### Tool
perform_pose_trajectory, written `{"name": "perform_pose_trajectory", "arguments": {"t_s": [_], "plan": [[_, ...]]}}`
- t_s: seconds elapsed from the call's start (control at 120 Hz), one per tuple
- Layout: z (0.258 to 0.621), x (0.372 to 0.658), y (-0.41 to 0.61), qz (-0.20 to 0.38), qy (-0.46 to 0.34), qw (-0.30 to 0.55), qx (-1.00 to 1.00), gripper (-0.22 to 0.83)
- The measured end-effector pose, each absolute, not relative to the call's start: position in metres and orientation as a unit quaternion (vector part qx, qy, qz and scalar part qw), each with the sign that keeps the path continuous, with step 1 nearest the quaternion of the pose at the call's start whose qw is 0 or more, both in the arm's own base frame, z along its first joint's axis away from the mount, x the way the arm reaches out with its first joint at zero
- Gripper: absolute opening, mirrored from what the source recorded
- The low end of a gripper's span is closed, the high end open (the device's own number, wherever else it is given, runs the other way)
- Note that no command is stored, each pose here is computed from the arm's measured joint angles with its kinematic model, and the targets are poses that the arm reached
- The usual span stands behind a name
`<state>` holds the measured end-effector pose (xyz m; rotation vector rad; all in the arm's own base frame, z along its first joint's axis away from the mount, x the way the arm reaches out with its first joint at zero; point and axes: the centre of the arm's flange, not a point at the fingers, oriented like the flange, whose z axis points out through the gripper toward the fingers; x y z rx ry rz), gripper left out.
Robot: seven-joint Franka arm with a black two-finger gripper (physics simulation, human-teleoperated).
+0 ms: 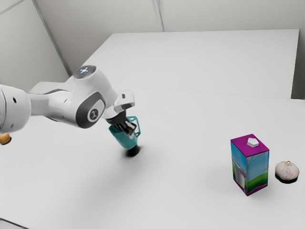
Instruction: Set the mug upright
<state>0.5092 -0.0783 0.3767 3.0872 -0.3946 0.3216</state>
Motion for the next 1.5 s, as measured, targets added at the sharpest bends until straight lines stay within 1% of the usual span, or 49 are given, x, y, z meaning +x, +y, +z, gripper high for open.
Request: {"name": "perform_pose_trajectory", "arguments": {"t_s": [0.1, 0.35, 0.8, 0.85, 1.058, 1.158, 1.242, 1.333, 1.458, 1.5], "plan": [[0.372, 0.513, -0.083, 0.101, -0.123, 0.002, 0.987, -0.17], [0.352, 0.512, -0.087, 0.079, -0.133, -0.045, 0.987, -0.17], [0.339, 0.513, -0.090, 0.074, -0.084, -0.053, 0.992, -0.16], [0.338, 0.513, -0.089, 0.074, -0.079, -0.052, 0.993, -0.12], [0.339, 0.513, -0.089, 0.074, -0.064, -0.049, 0.994, 0.26], [0.349, 0.513, -0.089, 0.082, -0.059, -0.048, 0.994, 0.39], [0.366, 0.511, -0.089, 0.097, -0.055, -0.047, 0.993, 0.47], [0.382, 0.511, -0.090, 0.109, -0.052, -0.047, 0.992, 0.52], [0.429, 0.532, -0.110, 0.128, -0.057, -0.045, 0.989, 0.56], [0.443, 0.543, -0.120, 0.128, -0.059, -0.043, 0.989, 0.57]]}}
